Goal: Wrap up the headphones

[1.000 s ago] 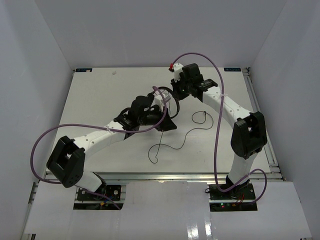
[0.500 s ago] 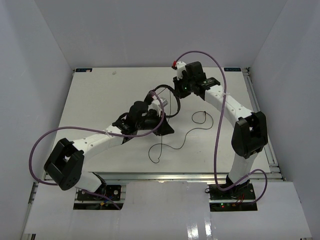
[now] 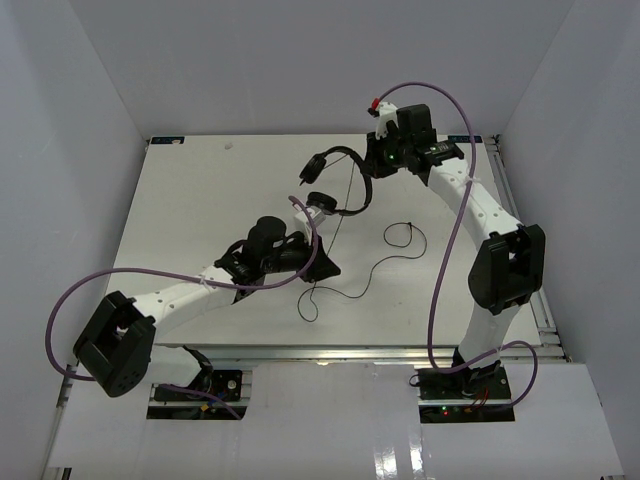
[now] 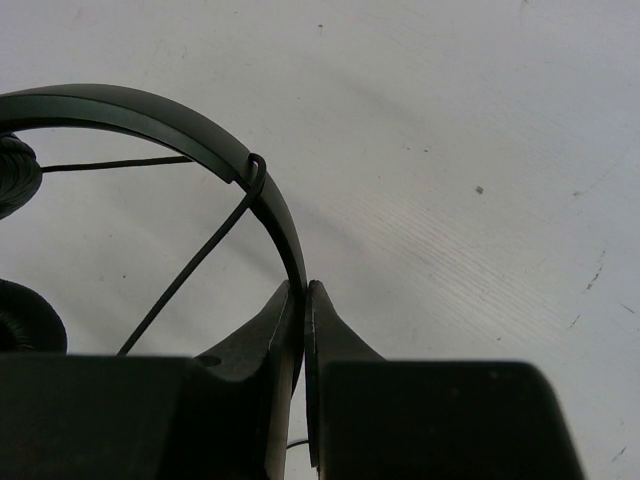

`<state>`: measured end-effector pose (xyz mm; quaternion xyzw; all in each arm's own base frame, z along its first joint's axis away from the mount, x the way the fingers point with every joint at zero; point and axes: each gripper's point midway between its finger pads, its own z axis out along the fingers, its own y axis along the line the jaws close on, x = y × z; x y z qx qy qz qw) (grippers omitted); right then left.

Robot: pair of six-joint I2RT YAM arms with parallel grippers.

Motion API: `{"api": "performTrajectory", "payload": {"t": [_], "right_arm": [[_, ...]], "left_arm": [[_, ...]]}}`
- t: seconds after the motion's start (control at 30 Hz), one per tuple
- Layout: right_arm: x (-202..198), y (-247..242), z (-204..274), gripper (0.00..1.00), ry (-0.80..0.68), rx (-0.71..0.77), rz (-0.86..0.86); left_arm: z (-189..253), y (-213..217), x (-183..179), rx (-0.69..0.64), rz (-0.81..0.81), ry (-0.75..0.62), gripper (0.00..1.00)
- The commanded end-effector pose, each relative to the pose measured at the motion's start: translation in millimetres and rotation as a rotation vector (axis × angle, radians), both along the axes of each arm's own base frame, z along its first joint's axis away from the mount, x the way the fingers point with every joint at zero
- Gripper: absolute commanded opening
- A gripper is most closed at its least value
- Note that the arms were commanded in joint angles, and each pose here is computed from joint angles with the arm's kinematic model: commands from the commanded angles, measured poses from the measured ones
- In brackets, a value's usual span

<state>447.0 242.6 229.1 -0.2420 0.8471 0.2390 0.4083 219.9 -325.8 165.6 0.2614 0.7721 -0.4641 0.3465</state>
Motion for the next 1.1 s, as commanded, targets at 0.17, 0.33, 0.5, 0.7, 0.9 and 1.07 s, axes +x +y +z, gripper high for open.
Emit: {"api": "performTrajectory", "payload": {"t": [0.17,0.33,0.5,0.7,0.9,1.07], "right_arm": [[-6,4,63,0.08,-0.061,0.148,0.031],[-12,-2,73,0.08,-0.056,0.176,0.044],[-13,-10,75,0.08,-0.05,0.19,0.039],[-12,-21,83,0.08,-0.048,0.215,0.033],[-15,-26,87,0.08,-0.048,0.224,0.031],[-18,-29,91,0.08,-0.047,0.239,0.035]], "left_arm": [[-3,2,-2,-0.025,0.003,-0.05,0.17],[-7,6,0,-0.021,0.017,-0.081,0.08],[-10,9,-2,-0.02,0.016,-0.11,0.01],[-17,15,-3,-0.007,0.03,-0.125,0.04],[-23,18,-2,-0.004,0.041,-0.137,0.14],[-29,20,-1,0.009,0.045,-0.143,0.15]]}}
